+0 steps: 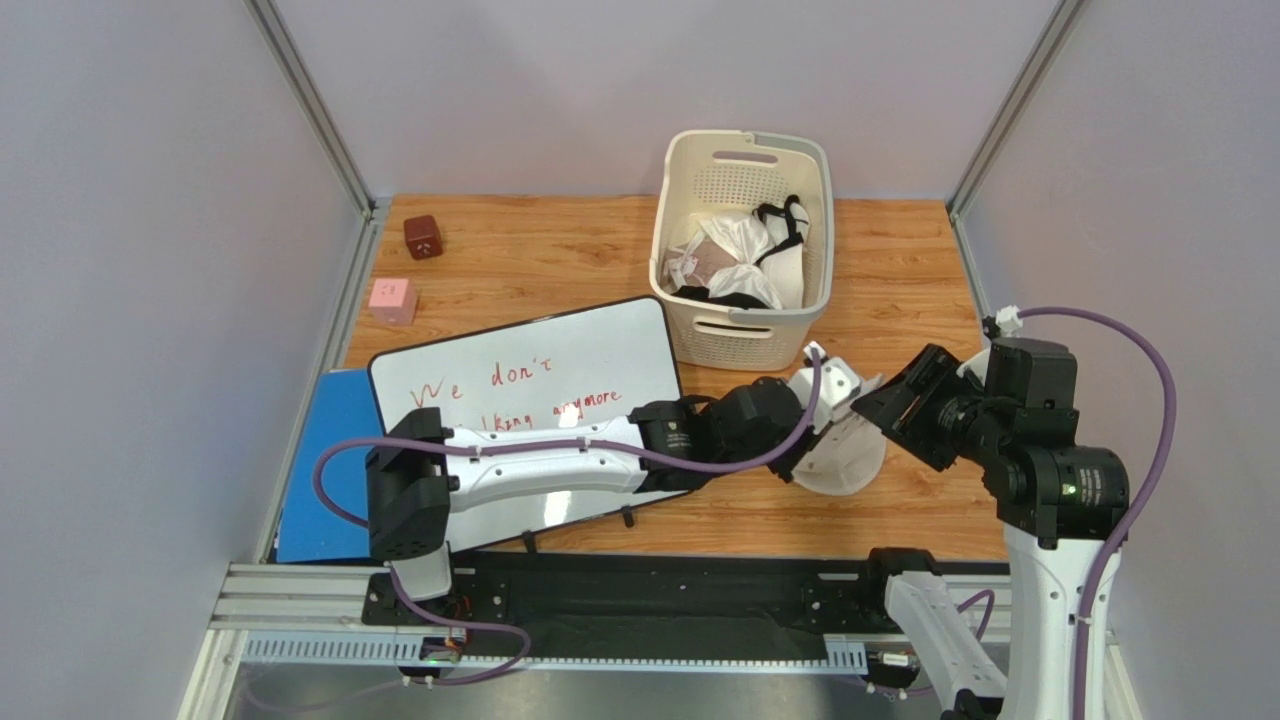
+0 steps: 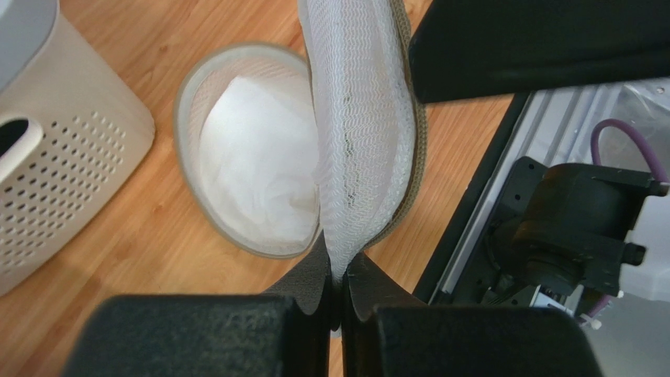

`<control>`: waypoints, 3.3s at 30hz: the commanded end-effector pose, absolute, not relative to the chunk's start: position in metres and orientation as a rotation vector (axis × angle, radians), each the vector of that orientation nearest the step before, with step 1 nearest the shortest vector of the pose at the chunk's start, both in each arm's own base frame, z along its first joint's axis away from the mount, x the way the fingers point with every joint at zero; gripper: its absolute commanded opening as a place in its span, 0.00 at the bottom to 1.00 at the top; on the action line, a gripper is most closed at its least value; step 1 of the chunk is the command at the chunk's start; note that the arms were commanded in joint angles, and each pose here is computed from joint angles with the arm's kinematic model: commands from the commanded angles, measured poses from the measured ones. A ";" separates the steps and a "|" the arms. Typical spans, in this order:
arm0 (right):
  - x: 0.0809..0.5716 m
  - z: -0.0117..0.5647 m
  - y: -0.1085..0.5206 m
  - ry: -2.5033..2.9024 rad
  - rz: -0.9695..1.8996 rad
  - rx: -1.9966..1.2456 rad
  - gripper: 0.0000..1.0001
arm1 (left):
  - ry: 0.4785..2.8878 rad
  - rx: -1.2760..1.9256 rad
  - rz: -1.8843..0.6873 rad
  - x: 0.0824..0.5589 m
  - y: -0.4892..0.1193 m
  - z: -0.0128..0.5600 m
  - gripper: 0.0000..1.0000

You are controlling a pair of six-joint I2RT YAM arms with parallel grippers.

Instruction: Place the bra in the laundry bag and zip it closed

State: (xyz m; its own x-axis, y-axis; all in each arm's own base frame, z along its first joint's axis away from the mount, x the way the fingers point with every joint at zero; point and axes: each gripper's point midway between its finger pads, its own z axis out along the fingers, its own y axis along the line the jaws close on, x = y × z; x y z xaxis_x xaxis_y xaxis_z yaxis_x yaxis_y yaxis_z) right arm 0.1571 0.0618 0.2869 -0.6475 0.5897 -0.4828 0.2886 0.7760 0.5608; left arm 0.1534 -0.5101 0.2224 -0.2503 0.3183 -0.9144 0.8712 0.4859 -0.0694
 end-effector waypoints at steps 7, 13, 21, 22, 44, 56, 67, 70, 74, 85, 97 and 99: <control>0.136 0.254 0.069 2.363 0.604 0.573 0.85 | 1.976 0.790 -1.280 0.173 -0.485 0.243 0.00; 0.153 0.224 0.092 2.364 0.796 0.555 0.85 | 1.929 0.728 -1.560 0.176 -0.478 0.263 0.00; 0.165 0.203 0.104 2.274 0.914 0.520 0.92 | 1.871 0.761 -1.815 0.161 -0.481 0.280 0.00; 0.166 0.195 0.101 2.280 0.888 0.556 0.93 | 1.876 0.757 -1.828 0.162 -0.481 0.278 0.00; 0.167 0.133 0.083 2.203 0.818 0.950 0.89 | 2.122 0.601 -1.889 0.188 -0.486 0.221 0.00; 0.175 0.126 0.081 2.169 0.823 0.985 0.52 | 2.133 0.589 -1.939 0.184 -0.482 0.215 0.00; 0.178 0.123 0.083 2.161 0.845 1.005 0.07 | 2.130 0.582 -1.958 0.181 -0.482 0.216 0.00; 0.177 0.125 0.084 2.168 0.853 1.008 0.00 | 2.154 0.577 -1.931 0.183 -0.481 0.210 0.00; 0.169 0.126 0.084 2.205 0.834 1.055 0.00 | 2.282 0.573 -1.631 0.204 -0.477 0.186 0.11; 0.154 0.141 0.075 2.325 0.677 1.162 0.00 | 2.205 0.582 -0.679 0.213 -0.384 0.204 0.59; 0.159 0.146 0.068 2.312 0.606 1.316 0.00 | 1.998 0.818 -0.790 0.142 -0.454 0.209 0.23; 0.159 0.153 0.067 2.295 0.608 1.331 0.00 | 1.919 0.843 -0.772 0.135 -0.463 0.206 0.28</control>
